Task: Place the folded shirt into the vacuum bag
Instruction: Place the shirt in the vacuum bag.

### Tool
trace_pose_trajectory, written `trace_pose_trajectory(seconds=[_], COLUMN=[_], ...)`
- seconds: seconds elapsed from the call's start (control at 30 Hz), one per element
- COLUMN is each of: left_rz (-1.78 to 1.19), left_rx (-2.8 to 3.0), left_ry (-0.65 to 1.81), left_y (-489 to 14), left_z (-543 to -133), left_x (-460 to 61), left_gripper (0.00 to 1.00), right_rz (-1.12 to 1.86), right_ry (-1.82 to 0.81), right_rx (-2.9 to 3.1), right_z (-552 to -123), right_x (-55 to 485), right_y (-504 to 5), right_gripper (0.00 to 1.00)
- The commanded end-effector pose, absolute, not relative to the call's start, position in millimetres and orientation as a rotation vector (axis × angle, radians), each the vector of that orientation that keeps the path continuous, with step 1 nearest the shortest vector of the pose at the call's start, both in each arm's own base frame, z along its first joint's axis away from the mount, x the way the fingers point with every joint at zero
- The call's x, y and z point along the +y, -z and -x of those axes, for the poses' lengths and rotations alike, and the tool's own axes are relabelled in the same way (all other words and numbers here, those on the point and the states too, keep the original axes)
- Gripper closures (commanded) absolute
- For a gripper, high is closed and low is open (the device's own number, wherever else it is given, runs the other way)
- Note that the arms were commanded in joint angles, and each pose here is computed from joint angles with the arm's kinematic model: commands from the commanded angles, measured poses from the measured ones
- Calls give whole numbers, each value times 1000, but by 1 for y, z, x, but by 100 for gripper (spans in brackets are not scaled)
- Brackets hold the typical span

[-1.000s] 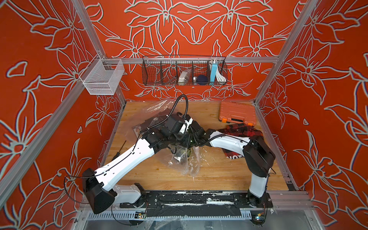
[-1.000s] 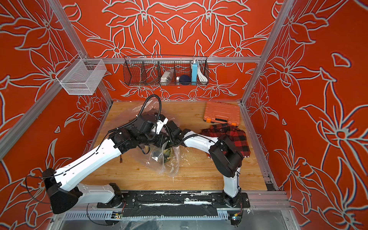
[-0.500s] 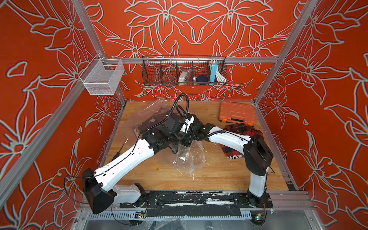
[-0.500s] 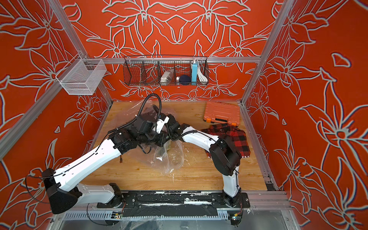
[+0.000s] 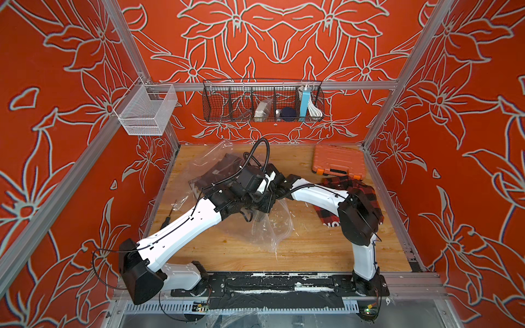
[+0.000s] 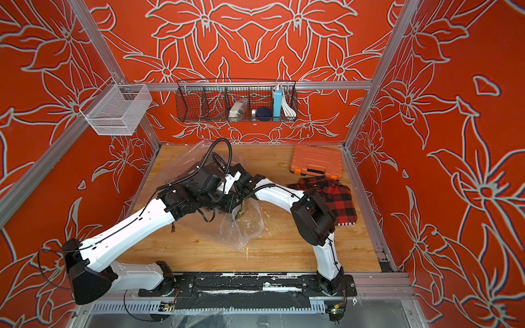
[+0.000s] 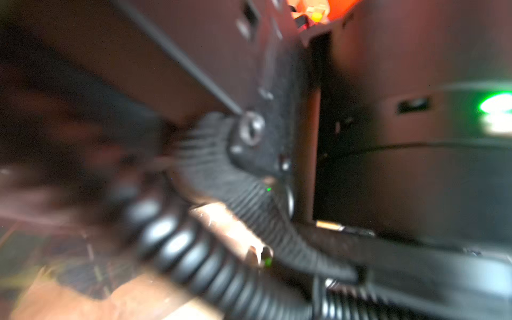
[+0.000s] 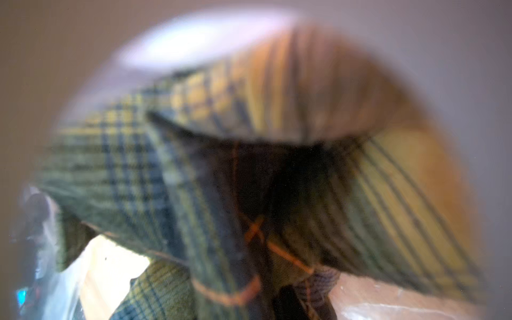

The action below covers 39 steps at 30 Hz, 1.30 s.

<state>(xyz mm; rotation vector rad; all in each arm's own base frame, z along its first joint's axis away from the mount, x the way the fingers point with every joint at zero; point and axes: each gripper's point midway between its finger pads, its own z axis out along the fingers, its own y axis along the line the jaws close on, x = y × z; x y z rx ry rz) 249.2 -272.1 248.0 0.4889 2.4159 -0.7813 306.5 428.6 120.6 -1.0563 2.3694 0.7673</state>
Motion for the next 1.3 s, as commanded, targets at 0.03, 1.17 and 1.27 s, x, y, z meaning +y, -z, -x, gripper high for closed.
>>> trace_pose_trajectory(seconds=[0.03, 1.17, 1.27], left_rz=[-668, -590, -598], left_rx=[2308, 2336, 2336], left_ry=[1064, 973, 981], left_y=[-279, -263, -263], left_z=[-218, -227, -230], left_x=[-314, -297, -302], left_gripper=[100, 100, 100], right_rz=[1182, -88, -225], right_ry=[-709, -998, -1053], right_rx=[2324, 2717, 2729], right_z=[-312, -294, -287], right_x=[456, 290, 290], right_y=[-113, -99, -83], right_gripper=[86, 16, 13])
